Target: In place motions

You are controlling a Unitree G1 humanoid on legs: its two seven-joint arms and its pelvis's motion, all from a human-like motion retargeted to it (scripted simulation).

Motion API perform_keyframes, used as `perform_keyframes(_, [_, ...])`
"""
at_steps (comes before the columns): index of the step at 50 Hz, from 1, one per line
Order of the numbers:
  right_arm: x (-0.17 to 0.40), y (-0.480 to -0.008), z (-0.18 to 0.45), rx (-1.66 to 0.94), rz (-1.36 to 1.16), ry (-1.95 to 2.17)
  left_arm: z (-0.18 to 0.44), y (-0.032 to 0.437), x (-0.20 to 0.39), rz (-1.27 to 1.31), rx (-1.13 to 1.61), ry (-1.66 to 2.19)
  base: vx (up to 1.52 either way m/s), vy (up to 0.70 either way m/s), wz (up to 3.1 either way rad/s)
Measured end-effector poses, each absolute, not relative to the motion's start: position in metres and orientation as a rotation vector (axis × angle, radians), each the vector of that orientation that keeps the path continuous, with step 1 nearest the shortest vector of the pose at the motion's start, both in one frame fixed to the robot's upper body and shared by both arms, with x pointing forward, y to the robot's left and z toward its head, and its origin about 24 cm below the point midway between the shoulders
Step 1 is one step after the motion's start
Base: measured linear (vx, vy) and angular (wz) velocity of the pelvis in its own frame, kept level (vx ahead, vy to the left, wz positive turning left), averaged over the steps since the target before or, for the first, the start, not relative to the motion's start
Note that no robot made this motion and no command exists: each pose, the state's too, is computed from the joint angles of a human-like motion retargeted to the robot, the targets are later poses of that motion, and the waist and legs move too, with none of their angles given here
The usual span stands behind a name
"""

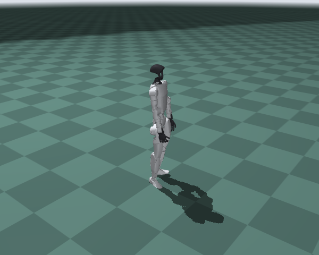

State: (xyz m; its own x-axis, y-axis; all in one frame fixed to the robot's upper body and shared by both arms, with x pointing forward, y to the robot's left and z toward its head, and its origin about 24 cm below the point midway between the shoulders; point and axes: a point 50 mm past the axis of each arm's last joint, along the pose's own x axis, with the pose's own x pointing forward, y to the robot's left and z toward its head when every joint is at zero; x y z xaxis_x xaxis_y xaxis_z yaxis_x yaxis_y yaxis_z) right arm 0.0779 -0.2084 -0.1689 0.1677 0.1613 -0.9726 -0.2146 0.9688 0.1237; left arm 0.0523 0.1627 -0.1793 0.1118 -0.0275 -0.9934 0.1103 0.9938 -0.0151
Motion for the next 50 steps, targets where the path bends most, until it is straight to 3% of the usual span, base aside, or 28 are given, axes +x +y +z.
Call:
perform_keyframes(5, [0.066, -0.208, -0.171, -0.061, 0.244, 1.384, -0.178, 0.179, -0.002, 0.037, 0.069, 1.639, -0.08, -0.19, 0.53])
perform_keyframes(8, [0.027, -0.204, -0.176, -0.044, 0.199, 1.508, -0.178, 0.185, 0.0, -0.001, 0.141, 1.644, -0.12, -0.1, 1.04])
perform_keyframes(13, [-0.074, -0.201, -0.165, 0.142, 0.11, 1.872, -0.181, 0.159, 0.029, -0.023, -0.01, 1.502, 0.0, -0.09, 0.44])
perform_keyframes(17, [-0.091, -0.2, -0.163, 0.173, -0.097, 1.919, -0.182, 0.153, 0.02, 0.058, -0.149, 1.452, -0.06, -0.11, -0.57])
perform_keyframes(20, [-0.034, -0.198, -0.173, 0.155, -0.153, 1.774, -0.181, 0.147, -0.01, 0.308, -0.364, 1.526, -0.36, -0.07, -0.42])
perform_keyframes(23, [0.055, -0.186, -0.173, 0.09, 0.093, 1.566, -0.176, 0.162, -0.052, 0.455, -0.401, 1.65, -0.31, -0.14, -0.43])
perform_keyframes(28, [0.175, -0.152, -0.144, -0.074, 0.479, 1.225, -0.153, 0.185, -0.139, 0.452, -0.259, 1.957, -0.05, -0.03, -0.28])
perform_keyframes(33, [0.233, -0.141, -0.115, -0.326, 0.544, 0.949, -0.139, 0.205, -0.165, 0.445, -0.154, 2.052, 0.01, 0.0, 0.06])
perform_keyframes(37, [0.187, -0.152, -0.14, -0.386, 0.562, 1.077, -0.151, 0.203, -0.135, 0.409, -0.162, 1.973, 0.29, 0.13, 0.3])
perform_keyframes(43, [-0.002, -0.185, -0.176, -0.074, 0.448, 1.705, -0.179, 0.176, -0.004, 0.188, -0.078, 1.634, 0.31, 0.14, 0.37])
perform_keyframes(45, [-0.081, -0.202, -0.162, 0.083, 0.276, 1.957, -0.176, 0.147, 0.064, 0.039, -0.106, 1.453, 0.17, 0.13, 1.17])
perform_keyframes(50, [-0.161, -0.225, -0.134, 0.196, -0.215, 2.111, -0.114, 0.095, 0.232, -0.22, -0.143, 0.906, -0.25, 0.18, 0.09])
